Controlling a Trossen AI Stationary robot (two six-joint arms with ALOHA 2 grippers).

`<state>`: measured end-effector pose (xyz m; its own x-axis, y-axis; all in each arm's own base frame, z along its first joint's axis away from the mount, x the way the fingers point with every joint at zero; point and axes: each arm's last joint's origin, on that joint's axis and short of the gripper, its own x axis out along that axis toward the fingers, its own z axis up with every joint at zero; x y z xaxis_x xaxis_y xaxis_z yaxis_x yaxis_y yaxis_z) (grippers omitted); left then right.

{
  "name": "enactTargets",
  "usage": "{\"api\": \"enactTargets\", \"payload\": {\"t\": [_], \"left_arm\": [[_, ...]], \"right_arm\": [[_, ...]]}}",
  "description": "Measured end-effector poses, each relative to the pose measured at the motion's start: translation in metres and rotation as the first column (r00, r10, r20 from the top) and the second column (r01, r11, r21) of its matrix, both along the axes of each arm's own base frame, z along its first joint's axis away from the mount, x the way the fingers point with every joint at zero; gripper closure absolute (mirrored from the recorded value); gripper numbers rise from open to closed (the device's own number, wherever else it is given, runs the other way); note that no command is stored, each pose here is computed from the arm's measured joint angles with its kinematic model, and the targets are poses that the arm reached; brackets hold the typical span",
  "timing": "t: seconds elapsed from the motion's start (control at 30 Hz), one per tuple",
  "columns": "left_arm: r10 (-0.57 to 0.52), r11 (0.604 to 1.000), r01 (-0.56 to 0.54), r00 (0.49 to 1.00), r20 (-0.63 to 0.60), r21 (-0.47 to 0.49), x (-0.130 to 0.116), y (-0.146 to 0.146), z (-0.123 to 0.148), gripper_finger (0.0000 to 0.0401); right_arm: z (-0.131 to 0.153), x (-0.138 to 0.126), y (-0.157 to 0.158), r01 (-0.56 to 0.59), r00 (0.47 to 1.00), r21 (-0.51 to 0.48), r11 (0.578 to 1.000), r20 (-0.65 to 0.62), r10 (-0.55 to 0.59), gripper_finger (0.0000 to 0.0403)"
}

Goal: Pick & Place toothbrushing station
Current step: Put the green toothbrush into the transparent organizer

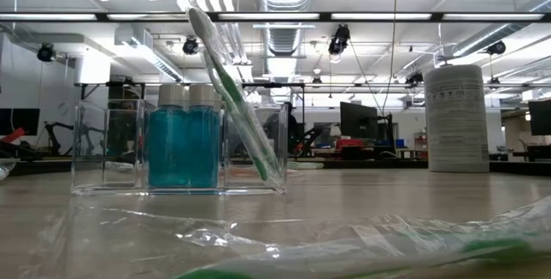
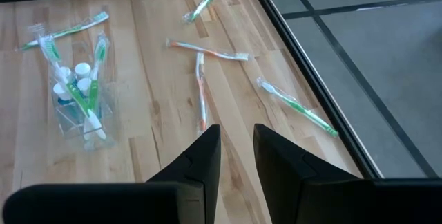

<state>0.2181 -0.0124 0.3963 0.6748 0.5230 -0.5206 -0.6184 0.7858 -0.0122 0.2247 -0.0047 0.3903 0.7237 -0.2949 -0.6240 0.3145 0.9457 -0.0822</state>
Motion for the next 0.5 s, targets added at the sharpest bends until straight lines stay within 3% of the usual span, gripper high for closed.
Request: {"api": "enactTargets", "payload": {"t": [0.23,0.37,0.5], "left_arm": [[0.041,0.999,-0.038,0.992,0.119,-0.030,-0.029,0.010,0.007,0.0252],[0.191,0.979,-0.176,0.969,0.157,-0.105,-0.043,0.021,0.008,0.0252],[0.288,0.956,-0.279,0.951,0.108,-0.095,-0.052,0.027,0.002,0.0252]], "right_arm": [[0.000,0.000,0.000,0.000,1.000,0.000,1.000,0.000,0.000,0.0321],[0.000,0.000,0.000,0.000,1.000,0.000,1.000,0.000,0.000,0.0321],[0.000,0.000,0.000,0.000,1.000,0.000,1.000,0.000,0.000,0.0321]]}}
